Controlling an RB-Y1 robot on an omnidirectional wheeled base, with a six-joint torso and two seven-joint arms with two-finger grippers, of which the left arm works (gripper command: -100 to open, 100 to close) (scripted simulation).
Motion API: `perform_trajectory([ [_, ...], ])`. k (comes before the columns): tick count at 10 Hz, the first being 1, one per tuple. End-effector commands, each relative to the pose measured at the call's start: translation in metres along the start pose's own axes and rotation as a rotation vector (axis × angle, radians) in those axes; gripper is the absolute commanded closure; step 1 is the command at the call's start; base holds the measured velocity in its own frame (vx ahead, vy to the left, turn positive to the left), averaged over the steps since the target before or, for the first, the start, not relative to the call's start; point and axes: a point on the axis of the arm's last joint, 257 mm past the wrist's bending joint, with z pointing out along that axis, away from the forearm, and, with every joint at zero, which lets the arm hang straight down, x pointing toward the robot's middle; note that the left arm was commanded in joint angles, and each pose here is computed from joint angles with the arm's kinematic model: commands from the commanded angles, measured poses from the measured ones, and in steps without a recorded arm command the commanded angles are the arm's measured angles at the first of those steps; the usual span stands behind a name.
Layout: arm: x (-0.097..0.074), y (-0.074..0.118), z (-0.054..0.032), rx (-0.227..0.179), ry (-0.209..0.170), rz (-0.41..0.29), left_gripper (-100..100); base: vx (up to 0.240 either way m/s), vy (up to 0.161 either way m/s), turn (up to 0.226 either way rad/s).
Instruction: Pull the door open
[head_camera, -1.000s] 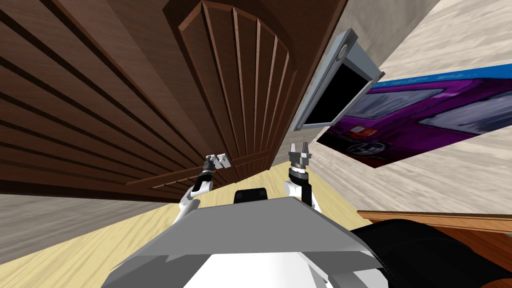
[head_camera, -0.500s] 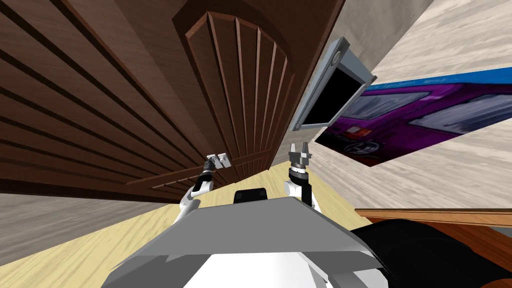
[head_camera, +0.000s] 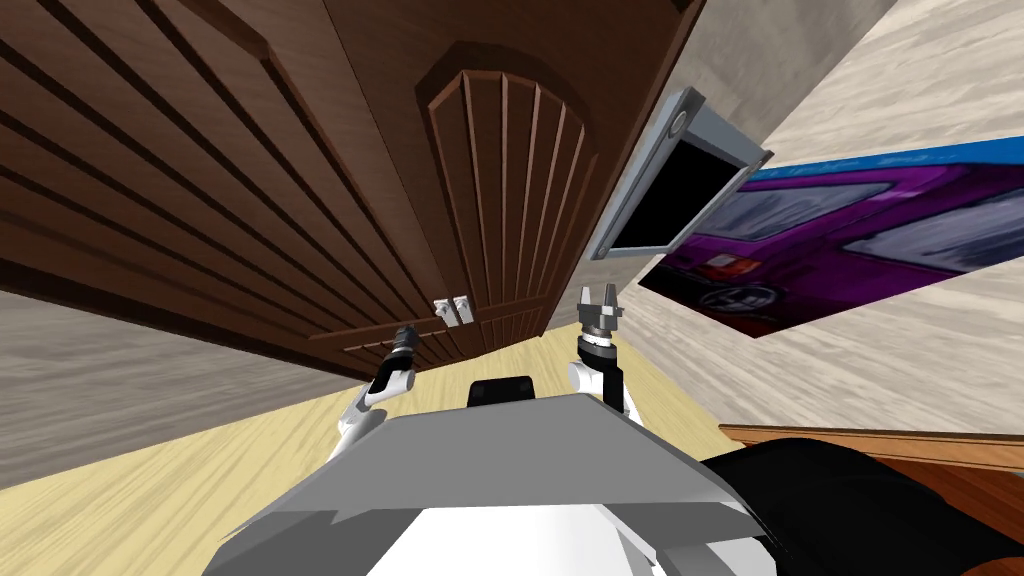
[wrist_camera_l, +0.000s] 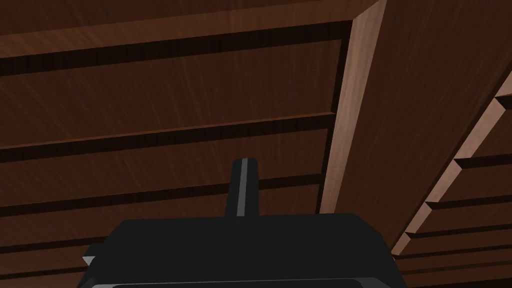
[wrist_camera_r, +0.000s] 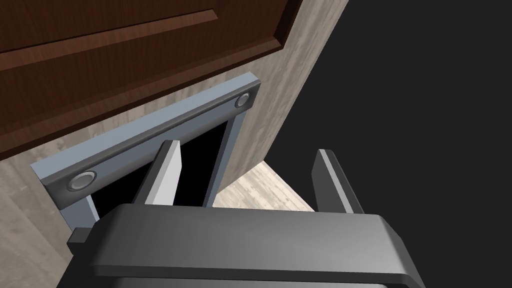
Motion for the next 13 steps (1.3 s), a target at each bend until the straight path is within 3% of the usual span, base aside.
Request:
perform_trajectory([
  [1,0.011,-0.002,-0.0012,0.006,0.02,-0.009,-100,-0.218,-0.019,-0.058],
  [5,0.045,-0.011,-0.0028,0.032,0.081,-0.037,-100,-0.191,-0.094,-0.09],
  [6,0.039,-0.009,-0.0023,0.027,0.068,-0.031,-100,-0.07,-0.06,-0.017],
  [7,0.017,-0.002,-0.006,0.009,0.035,-0.015,-100,-0.032,0.025,0.17],
  [10,-0.024,0.008,-0.0123,-0.019,-0.027,0.013,-100,0.03,0.081,0.15],
  [13,-0.017,0.005,-0.0071,-0.01,-0.021,0.007,-100,0.169,0.05,-0.036],
])
